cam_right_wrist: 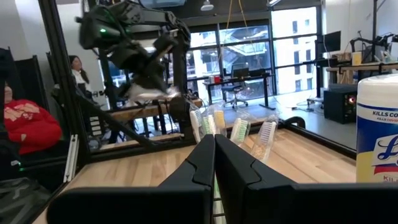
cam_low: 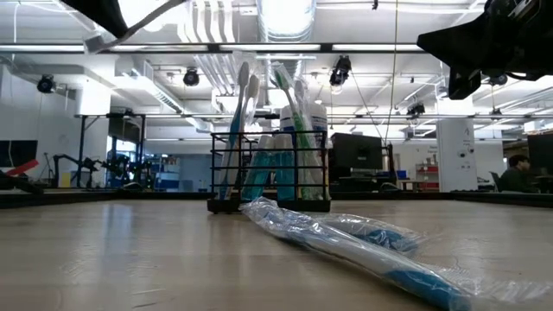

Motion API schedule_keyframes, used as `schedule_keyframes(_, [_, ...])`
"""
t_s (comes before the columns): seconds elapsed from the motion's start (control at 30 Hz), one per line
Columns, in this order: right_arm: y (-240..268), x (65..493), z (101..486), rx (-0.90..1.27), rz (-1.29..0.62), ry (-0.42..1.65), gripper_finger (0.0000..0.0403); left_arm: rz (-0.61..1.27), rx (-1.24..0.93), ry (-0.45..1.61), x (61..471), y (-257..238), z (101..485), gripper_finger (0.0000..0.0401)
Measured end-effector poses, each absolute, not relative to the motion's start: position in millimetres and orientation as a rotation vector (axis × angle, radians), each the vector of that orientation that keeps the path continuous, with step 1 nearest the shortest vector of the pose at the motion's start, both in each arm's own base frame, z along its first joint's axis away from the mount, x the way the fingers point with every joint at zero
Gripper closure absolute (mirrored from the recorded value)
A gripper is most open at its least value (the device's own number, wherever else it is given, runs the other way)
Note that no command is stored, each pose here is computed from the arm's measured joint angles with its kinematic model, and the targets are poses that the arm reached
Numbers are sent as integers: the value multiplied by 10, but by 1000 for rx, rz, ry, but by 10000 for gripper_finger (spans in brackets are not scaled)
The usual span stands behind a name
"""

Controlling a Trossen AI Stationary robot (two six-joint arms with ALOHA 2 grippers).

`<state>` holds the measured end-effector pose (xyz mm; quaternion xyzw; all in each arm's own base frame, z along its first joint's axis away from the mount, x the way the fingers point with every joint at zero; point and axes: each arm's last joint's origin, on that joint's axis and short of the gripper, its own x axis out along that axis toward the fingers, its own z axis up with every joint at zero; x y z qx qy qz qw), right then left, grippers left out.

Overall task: Pick & Place toothbrushing station
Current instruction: Put the purple toothbrush into the wire organizer

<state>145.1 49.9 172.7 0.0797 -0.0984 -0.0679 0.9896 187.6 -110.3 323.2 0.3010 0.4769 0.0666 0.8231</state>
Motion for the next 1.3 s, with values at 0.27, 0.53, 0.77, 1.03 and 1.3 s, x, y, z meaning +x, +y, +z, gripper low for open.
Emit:
schedule_keyframes(0.27, [499, 1451, 1727, 160, -136, -198, 394, 242, 919, 1025, 1732, -902, 3140, 401])
schedule_keyframes(0.53, [499, 1451, 1727, 161, -136, -198, 394, 285, 1256, 1122, 1973, -899, 2966, 401])
schedule_keyframes(0.77, [505, 1464, 1736, 214, -130, -198, 394, 273, 1345, 1213, 2166, -907, 2785, 401])
schedule_keyframes(1.03, [705, 1932, 2295, 142, -119, -47, 394, 273, 1358, 1093, 2311, -1013, 2901, 401])
schedule_keyframes(1.3, [691, 2391, 3062, 230, -147, 253, 388, 293, 1443, 964, 2339, -1185, 2989, 401])
